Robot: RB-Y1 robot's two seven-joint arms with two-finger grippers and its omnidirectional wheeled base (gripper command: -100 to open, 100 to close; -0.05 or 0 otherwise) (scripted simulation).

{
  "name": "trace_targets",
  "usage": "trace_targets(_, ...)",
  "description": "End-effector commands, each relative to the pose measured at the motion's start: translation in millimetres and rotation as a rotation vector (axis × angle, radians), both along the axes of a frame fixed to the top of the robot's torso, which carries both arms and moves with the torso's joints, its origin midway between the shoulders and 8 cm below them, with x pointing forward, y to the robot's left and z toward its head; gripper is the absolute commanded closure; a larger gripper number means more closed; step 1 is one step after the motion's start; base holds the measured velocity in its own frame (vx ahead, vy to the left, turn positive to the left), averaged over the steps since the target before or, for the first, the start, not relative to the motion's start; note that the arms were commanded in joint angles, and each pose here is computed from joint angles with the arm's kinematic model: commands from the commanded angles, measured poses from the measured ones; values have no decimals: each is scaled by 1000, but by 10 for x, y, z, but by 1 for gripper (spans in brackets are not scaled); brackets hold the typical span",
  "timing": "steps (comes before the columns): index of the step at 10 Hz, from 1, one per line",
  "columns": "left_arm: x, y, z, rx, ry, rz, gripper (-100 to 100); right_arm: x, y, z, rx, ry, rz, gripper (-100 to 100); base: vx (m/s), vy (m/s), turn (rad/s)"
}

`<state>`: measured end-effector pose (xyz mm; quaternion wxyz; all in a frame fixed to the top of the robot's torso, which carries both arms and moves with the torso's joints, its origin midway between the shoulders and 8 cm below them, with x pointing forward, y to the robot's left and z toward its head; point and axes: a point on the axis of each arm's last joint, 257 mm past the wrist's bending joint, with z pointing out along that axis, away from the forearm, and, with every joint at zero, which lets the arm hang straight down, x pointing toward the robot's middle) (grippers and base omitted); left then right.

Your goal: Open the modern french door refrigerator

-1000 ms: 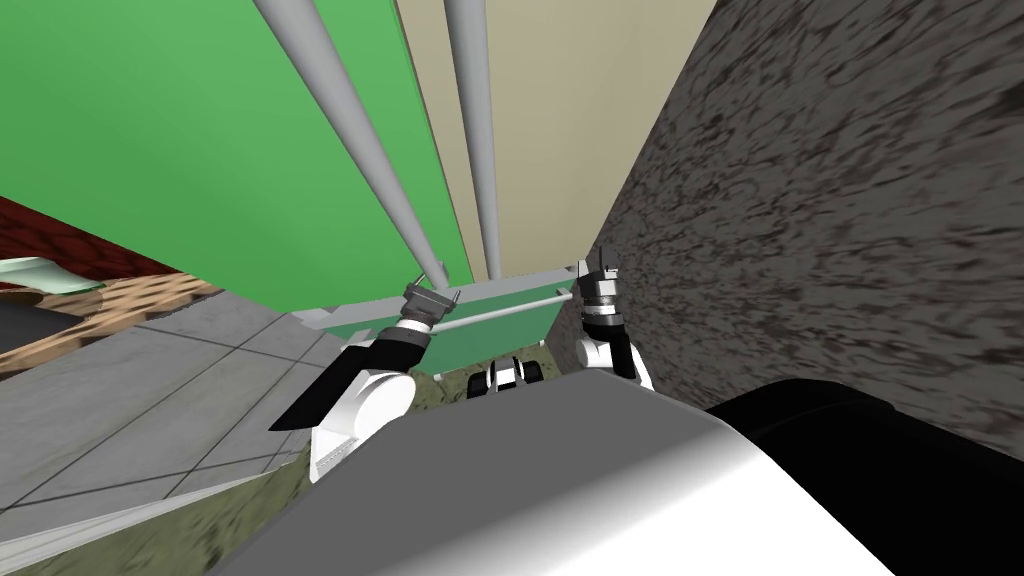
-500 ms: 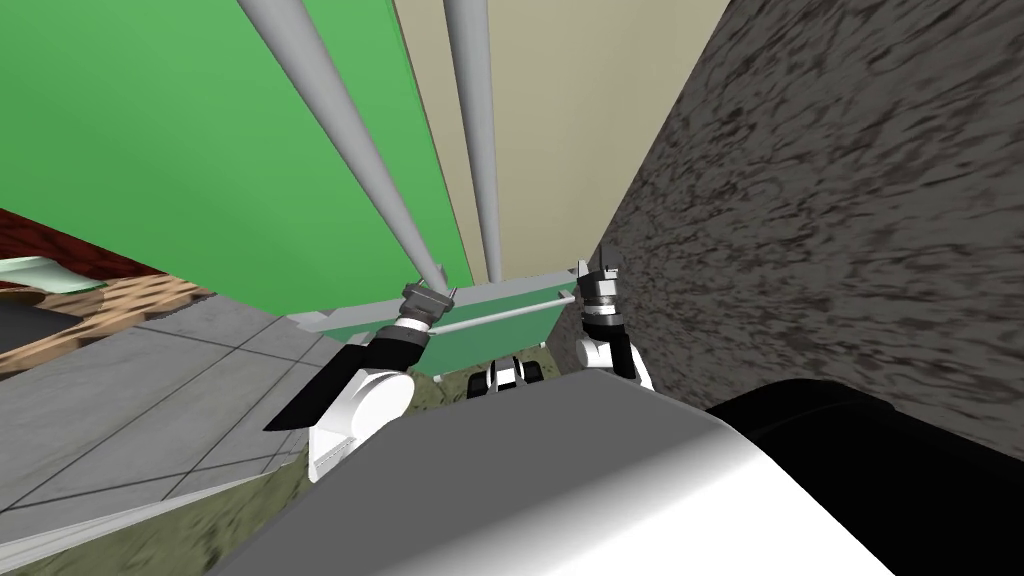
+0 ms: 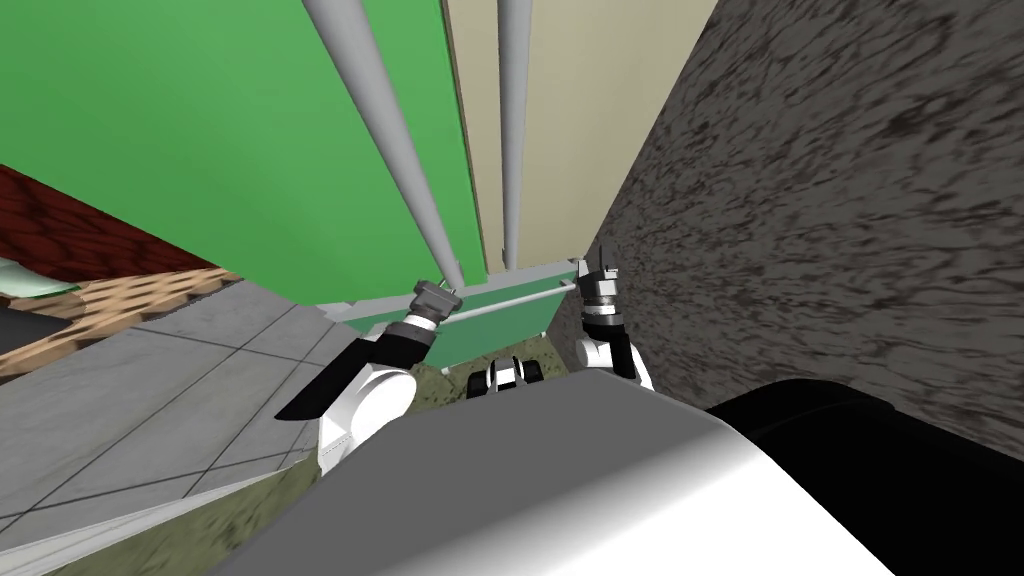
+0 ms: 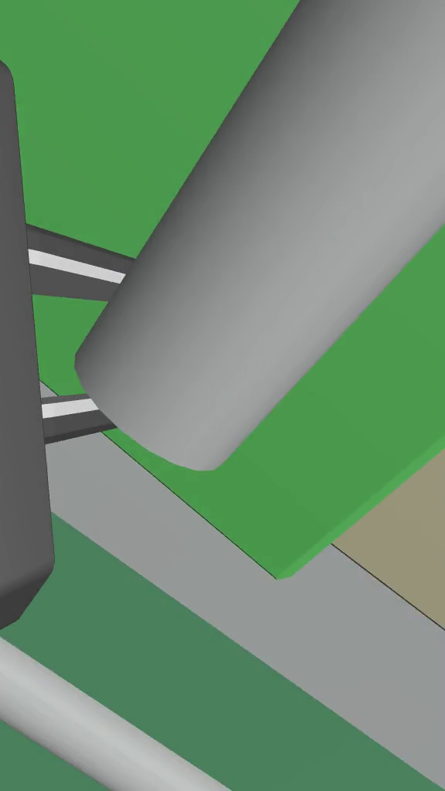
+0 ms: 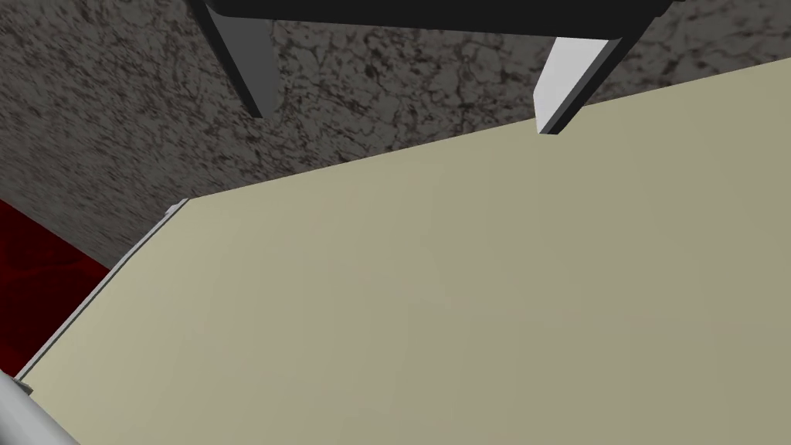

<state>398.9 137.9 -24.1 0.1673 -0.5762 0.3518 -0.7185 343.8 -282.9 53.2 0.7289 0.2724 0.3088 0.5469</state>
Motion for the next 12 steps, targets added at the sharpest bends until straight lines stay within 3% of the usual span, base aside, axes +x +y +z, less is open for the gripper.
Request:
trace_targets(1, -50, -287, 10, 1, 2, -85, 100, 0, 0, 0, 0, 0, 0, 0, -194, 235, -118)
trace_targets(3, -118, -554, 5, 6, 8, -171, 100, 0, 0, 0, 0, 0, 0, 0, -211, 237, -148)
trace_targets(4, -71, -415, -46, 8, 14, -132, 100, 0, 0, 0, 0, 0, 0, 0, -131, 124, -52)
trace_targets(5, -113, -640, -56, 6, 19, -202, 100, 0, 0, -1, 0, 0, 0, 0, -109, 189, -106)
trace_targets(6, -113, -640, -56, 6, 19, -202, 100, 0, 0, 0, 0, 0, 0, 0, -111, 224, -144)
trace_targets(12, -279, -1218, -1, 4, 10, -387, 100, 0, 0, -1, 0, 0, 0, 0, -126, 223, -115)
